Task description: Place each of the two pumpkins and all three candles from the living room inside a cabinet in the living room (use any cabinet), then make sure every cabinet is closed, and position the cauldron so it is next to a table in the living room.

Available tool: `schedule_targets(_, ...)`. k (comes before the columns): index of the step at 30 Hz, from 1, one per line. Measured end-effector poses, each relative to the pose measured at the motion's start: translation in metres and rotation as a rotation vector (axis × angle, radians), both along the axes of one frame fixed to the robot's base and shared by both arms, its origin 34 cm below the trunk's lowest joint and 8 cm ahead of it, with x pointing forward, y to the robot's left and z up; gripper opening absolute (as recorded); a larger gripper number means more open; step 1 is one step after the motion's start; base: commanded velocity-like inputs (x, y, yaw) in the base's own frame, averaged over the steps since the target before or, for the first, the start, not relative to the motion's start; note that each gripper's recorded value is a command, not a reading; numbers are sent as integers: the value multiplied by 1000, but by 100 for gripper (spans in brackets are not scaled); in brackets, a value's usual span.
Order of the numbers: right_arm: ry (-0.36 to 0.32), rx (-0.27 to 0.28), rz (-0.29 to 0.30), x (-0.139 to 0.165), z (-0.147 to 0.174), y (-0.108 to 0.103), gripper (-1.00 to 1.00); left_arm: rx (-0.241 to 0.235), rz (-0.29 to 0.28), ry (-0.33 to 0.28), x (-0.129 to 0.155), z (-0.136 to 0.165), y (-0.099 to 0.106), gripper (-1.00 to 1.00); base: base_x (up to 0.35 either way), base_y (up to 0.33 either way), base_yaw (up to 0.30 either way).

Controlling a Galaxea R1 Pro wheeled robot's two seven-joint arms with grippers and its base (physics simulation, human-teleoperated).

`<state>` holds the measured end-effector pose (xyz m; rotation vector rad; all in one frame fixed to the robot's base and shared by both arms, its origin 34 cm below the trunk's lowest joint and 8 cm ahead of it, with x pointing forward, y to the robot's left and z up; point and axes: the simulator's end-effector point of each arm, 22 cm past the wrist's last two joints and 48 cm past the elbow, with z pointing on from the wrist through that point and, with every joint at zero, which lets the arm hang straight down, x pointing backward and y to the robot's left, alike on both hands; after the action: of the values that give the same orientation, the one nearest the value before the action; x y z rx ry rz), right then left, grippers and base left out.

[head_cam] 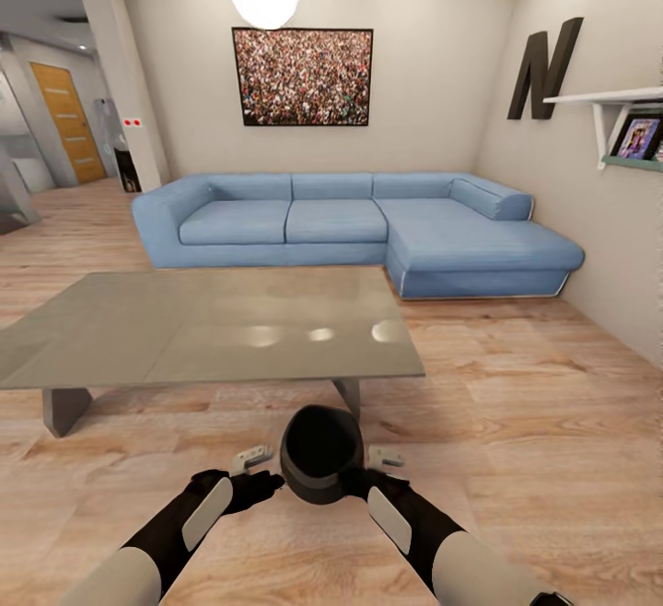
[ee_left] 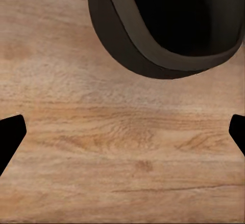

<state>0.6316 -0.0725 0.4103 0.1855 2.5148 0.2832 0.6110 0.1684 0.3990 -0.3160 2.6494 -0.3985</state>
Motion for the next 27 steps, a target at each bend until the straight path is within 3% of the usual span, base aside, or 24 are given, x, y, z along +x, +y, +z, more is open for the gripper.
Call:
schedule_targets(5,1,0,0,2,11,0,100,0,-1,0,2,11,0,100,-161,0,0)
schedule_targets(23,-3,32,5,9,48,4,100,1,0,13,6,46,0,100,-4,0,0)
schedule_targets(27,4,15,-4,8,50,-10,100,8,-4,17,6,52,1,100,0,0,0)
